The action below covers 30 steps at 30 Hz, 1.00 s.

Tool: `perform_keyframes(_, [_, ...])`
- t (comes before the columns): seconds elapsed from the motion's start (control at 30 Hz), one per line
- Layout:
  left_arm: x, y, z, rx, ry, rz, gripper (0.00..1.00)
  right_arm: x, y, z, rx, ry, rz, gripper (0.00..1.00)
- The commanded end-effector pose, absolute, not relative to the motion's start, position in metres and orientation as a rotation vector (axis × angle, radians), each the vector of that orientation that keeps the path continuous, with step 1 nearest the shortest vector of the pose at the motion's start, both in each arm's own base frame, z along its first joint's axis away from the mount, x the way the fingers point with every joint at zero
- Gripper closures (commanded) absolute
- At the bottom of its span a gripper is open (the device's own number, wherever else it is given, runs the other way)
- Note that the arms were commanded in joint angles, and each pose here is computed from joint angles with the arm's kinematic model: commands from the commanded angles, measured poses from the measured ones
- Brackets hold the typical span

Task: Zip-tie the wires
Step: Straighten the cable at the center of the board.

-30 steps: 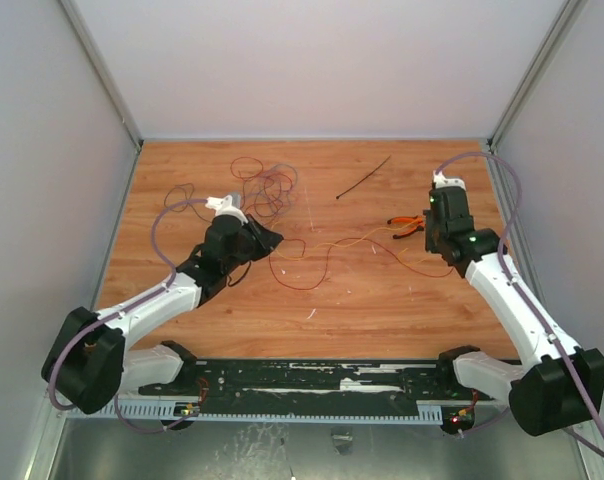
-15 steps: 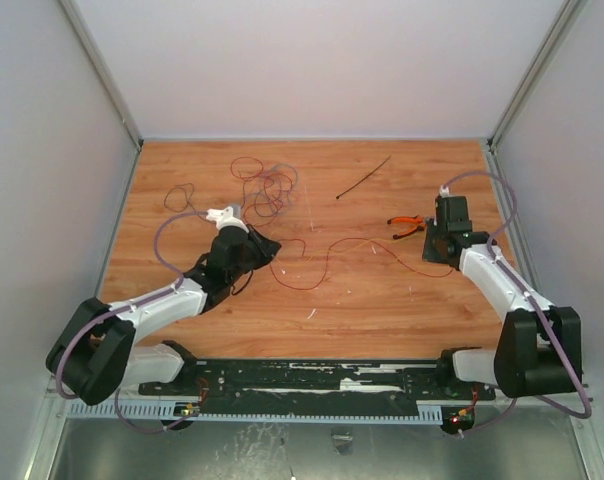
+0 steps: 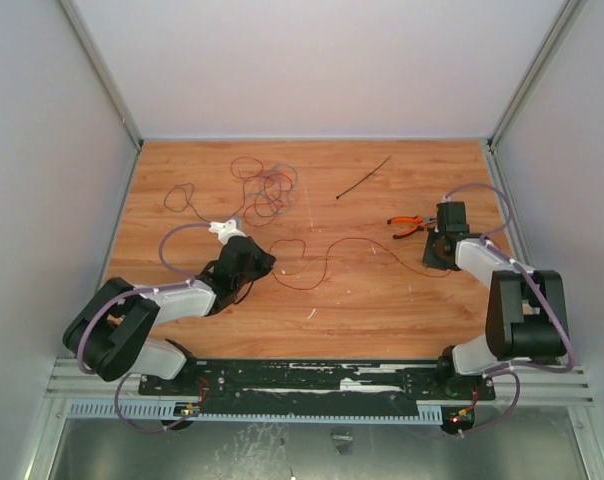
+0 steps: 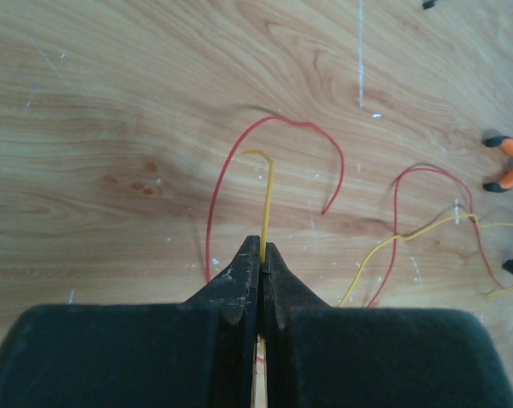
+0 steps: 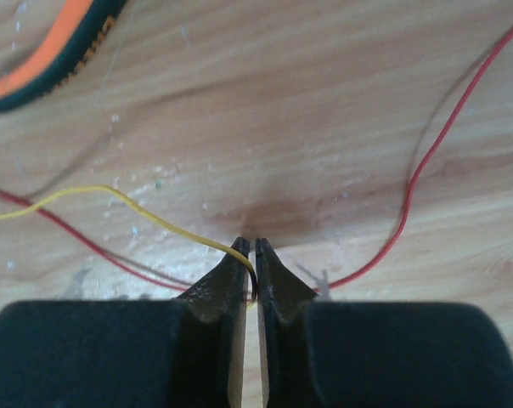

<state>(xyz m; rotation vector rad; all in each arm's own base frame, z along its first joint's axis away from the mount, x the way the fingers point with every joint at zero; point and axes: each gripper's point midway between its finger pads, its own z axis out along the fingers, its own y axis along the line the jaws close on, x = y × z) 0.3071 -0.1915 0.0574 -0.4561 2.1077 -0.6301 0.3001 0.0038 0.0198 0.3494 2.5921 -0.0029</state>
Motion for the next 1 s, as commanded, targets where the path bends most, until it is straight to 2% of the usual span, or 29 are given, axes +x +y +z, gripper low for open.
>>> perform_keyframes(0.0, [0.309,-0.187,0.048,-0.475,2.083,-0.594,1.00,0.312,-0.019,0.020,0.367,2.598,-0.157,0.88])
perform_keyframes(0.13, [0.307,-0.181,0.036,-0.490,2.094,-0.551,1.00,0.321,-0.037,0.039,0.374,2.569,-0.289,0.71])
perform_keyframes(0.33, [0.303,-0.168,0.029,-0.525,2.092,-0.490,1.00,0.319,-0.074,0.063,0.418,2.537,-0.508,0.59])
perform_keyframes(0.63, [0.302,-0.163,0.027,-0.541,2.093,-0.478,1.00,0.309,-0.120,0.070,0.525,2.529,-0.650,0.55])
perform_keyframes(0.77, [0.305,-0.164,0.034,-0.520,2.082,-0.478,1.00,0.320,-0.103,0.077,0.496,2.512,-0.493,0.53])
perform_keyframes(0.83, [0.306,-0.164,0.039,-0.507,2.078,-0.474,0.88,0.330,-0.088,0.090,0.472,2.467,-0.359,0.51])
perform_keyframes(0.97, [0.307,-0.158,0.048,-0.503,2.052,-0.448,0.85,0.343,-0.058,0.118,0.385,2.392,-0.130,0.46])
